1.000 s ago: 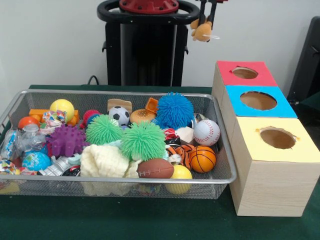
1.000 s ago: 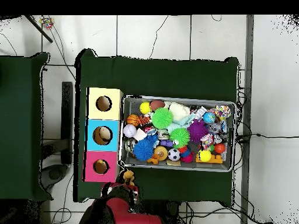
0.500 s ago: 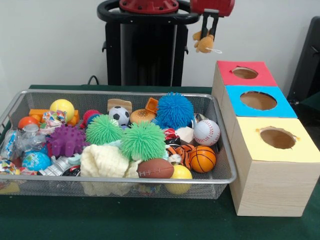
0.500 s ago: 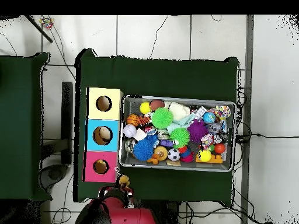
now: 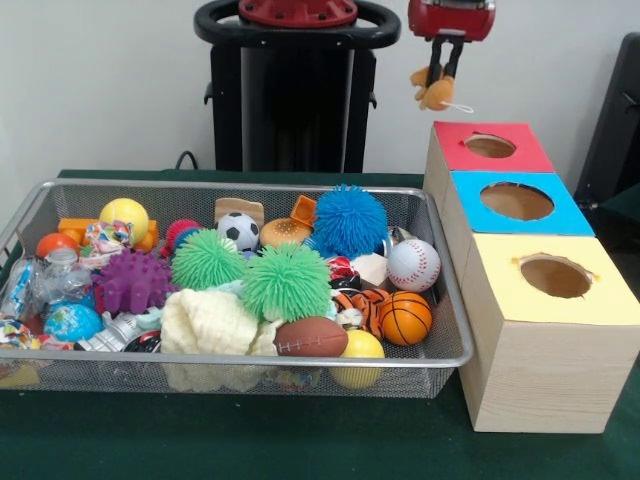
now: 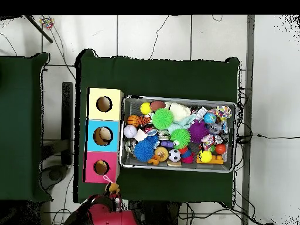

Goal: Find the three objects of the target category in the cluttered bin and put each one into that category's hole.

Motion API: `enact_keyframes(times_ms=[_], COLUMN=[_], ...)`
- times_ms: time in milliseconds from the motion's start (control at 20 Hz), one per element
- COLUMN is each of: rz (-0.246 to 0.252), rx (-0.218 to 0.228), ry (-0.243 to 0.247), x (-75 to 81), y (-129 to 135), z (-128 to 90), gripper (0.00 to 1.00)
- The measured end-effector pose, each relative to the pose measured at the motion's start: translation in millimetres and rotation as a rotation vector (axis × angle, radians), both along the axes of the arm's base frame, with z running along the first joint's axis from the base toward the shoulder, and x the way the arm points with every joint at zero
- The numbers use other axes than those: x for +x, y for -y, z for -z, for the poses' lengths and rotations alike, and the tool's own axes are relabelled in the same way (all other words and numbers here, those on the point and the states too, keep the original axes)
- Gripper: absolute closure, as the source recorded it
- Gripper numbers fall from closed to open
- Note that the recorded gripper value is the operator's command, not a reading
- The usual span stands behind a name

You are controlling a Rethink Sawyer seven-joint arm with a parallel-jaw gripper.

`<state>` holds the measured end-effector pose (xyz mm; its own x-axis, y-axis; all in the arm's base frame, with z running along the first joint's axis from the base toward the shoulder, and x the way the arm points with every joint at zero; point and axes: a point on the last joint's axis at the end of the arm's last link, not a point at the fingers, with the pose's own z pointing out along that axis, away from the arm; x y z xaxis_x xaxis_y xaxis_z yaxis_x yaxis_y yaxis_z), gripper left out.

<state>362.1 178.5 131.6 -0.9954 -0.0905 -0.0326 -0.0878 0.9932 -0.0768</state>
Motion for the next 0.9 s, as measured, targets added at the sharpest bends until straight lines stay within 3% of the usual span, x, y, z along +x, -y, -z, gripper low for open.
enact_keyframes(times_ms=[450,900], rz=[-0.082,-0.069], rx=[-0.025,-0.024], ry=[0.018,0.051], x=[-24.0,-25.5], y=[-25.6,-35.8], z=[19.0,34.2], gripper=[1.00,1.00])
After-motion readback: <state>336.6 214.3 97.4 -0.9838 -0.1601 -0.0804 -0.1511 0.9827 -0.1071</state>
